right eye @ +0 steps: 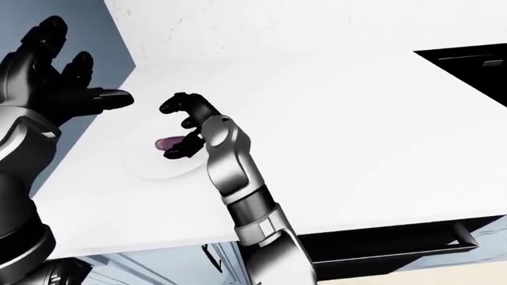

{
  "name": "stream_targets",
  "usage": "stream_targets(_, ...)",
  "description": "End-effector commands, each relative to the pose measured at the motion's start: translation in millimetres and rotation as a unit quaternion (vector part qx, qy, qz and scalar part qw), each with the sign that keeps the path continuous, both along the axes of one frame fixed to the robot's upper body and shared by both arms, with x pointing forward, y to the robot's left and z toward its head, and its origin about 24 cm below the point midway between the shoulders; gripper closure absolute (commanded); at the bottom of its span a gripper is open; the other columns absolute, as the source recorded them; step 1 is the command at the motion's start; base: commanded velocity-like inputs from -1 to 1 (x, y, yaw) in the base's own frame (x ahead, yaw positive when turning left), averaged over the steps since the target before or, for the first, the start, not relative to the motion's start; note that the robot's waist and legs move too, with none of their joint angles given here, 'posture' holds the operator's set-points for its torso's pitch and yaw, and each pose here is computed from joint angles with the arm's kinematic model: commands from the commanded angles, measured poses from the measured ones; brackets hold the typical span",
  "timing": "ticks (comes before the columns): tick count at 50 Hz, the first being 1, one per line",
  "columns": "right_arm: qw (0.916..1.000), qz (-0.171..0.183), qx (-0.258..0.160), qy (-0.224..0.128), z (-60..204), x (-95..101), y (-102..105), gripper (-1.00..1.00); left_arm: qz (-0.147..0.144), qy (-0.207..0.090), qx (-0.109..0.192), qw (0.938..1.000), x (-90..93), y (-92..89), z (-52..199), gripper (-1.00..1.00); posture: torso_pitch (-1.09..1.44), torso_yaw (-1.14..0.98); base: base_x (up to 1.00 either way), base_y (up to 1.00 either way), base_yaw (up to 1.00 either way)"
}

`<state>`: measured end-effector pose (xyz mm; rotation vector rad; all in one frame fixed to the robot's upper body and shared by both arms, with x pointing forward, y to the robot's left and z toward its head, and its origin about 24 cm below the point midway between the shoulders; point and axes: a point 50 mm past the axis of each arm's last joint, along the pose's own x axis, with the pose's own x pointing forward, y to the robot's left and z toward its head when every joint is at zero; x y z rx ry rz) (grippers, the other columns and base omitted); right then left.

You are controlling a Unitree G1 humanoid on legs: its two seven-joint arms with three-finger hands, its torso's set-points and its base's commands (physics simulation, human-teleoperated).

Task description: Place the eggplant on the top rack of the oven.

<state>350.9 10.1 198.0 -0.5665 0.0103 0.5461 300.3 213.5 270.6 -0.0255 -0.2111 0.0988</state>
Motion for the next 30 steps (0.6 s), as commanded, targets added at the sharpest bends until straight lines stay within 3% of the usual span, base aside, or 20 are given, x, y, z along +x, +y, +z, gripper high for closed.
stream_targets(1,0.9985,0.011,0.004,-0.053,20,-4.7,5,-0.28,0.004,-0.044,0.004,0.999,-5.9,0.8,17,-1.0,0.0,0.0,0.0,0.0,0.0)
stream_targets(30,0.9963,-0.003,-0.014,-0.085,7,5.7,8,-0.25,0.003,-0.043,0.004,0.9991,-4.9,0.6,16,-1.0,0.0,0.0,0.0,0.0,0.0)
